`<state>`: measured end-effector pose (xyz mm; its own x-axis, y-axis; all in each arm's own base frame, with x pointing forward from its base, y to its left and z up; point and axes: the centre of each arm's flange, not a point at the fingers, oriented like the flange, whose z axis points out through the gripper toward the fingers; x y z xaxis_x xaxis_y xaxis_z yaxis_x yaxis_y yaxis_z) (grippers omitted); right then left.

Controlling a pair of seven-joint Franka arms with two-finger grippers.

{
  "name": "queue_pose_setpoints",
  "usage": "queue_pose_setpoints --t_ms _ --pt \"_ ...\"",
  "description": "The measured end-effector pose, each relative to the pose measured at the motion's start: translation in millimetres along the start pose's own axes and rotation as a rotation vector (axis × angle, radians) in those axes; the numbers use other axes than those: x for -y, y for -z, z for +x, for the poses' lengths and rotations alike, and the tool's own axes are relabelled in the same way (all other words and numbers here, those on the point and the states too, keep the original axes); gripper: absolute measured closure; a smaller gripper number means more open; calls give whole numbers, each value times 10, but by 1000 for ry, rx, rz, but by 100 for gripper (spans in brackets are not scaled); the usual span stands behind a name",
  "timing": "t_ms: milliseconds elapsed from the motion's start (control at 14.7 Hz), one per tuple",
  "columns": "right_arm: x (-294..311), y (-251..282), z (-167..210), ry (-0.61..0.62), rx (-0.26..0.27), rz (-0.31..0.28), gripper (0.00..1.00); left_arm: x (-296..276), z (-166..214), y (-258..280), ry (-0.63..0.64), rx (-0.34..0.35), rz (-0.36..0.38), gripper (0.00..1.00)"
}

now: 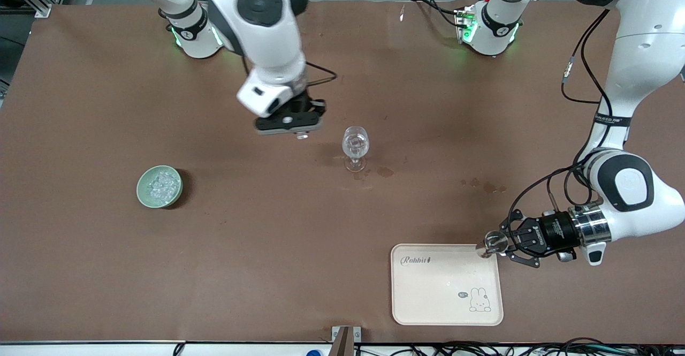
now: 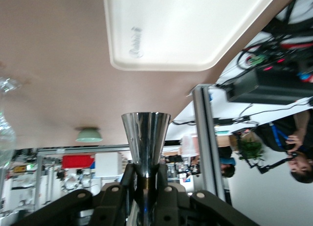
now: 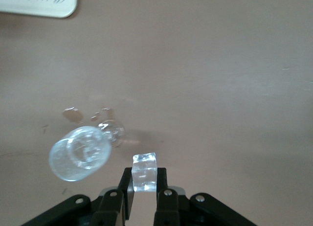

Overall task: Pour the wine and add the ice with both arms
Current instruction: 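Lower the left gripper's jigger onto the tray while the right gripper drops ice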

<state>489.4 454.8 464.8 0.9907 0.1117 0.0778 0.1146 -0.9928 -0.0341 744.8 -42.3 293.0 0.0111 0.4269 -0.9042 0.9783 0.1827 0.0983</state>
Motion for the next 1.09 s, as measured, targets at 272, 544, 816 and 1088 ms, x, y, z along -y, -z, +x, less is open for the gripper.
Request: queue_pose_setpoints --t_ms 272,544,816,1088 --pt "448 -419 1 30 3 1 78 -101 295 -32 32 -4 -114 79" --pt "782 -563 -178 -8 12 -2 78 -177 602 -164 32 5 -169 79" --pt "878 -579 -225 -9 0 10 78 -143 967 -449 45 19 -210 79" --pt "900 -663 -219 -8 -1 9 78 -62 1231 -706 79 42 -224 79"
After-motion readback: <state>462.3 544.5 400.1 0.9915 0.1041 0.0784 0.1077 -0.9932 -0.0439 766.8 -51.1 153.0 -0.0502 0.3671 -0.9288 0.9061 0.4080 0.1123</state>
